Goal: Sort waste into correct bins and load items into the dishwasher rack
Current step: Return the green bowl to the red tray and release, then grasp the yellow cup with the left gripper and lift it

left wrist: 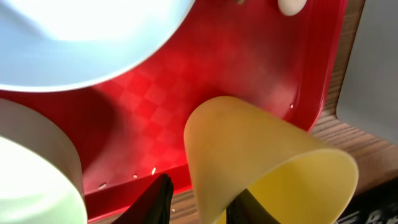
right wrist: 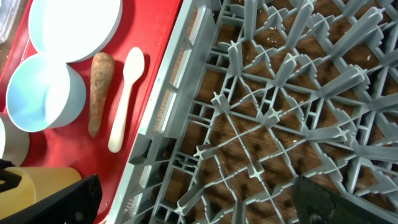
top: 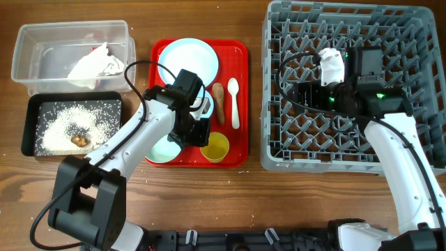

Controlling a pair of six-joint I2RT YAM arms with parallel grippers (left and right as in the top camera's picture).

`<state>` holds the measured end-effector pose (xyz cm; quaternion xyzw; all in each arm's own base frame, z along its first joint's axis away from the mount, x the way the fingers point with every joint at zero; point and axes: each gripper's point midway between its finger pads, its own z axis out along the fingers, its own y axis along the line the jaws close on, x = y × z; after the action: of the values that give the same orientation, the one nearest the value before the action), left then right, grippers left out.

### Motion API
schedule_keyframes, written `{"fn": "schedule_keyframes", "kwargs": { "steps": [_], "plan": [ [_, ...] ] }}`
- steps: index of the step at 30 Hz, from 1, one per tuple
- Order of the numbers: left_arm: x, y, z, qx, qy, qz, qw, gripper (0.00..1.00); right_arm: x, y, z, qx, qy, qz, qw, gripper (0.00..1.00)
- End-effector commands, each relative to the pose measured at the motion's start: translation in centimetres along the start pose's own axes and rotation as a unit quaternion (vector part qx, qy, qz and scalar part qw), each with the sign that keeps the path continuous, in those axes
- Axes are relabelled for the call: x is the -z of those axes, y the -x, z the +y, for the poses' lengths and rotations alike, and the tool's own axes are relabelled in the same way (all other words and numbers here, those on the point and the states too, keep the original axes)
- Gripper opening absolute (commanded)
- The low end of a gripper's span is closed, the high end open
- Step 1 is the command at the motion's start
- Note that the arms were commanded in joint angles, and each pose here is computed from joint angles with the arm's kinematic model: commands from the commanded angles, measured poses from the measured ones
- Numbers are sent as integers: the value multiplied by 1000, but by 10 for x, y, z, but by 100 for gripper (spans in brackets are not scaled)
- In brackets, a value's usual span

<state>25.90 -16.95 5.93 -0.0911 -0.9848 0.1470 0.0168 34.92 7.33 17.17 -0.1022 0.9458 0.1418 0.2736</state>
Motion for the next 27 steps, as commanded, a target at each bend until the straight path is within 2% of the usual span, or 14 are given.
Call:
{"fn": "schedule_keyframes", "kwargs": {
  "steps": [1,4,7,10,12,14,16,19,21,23,24,27],
  "plan": [
    [-6,-1,0,-2,-1,7,1000,29,1,6,3,-7,9,-5,1000,100],
    [-7,-1,-3,-8,-1,5,1000,21,1,6,3,-7,9,-5,1000,100],
    [-9,-2,-10,-4,-3,6,1000,4,1,6,3,-7,9,-5,1000,100],
    [-8,-5,-17,8,-25,13,1000,4,1,7,3,-26,10,-7,1000,100],
    [2,-3,-24,26,-76,18,997,4,1,8,5,-48,17,-9,999,100],
    [23,5,-34,44,-152,11,987,4,4,11,30,-46,91,-13,995,100],
    [53,17,-47,61,-250,-6,966,4,13,20,61,-36,183,-29,982,100],
    [113,36,-61,41,-428,-54,901,4,49,42,115,12,360,-80,929,100],
    [149,43,-62,26,-516,-78,853,4,69,50,132,48,423,-107,899,98],
    [175,43,-63,5,-573,-90,814,4,78,53,142,69,447,-119,884,97],
    [183,43,-63,-3,-589,-92,803,4,80,53,145,76,454,-121,880,96],
    [184,43,-62,6,-593,-86,801,4,85,55,165,107,475,-129,864,96]
  ]
}}
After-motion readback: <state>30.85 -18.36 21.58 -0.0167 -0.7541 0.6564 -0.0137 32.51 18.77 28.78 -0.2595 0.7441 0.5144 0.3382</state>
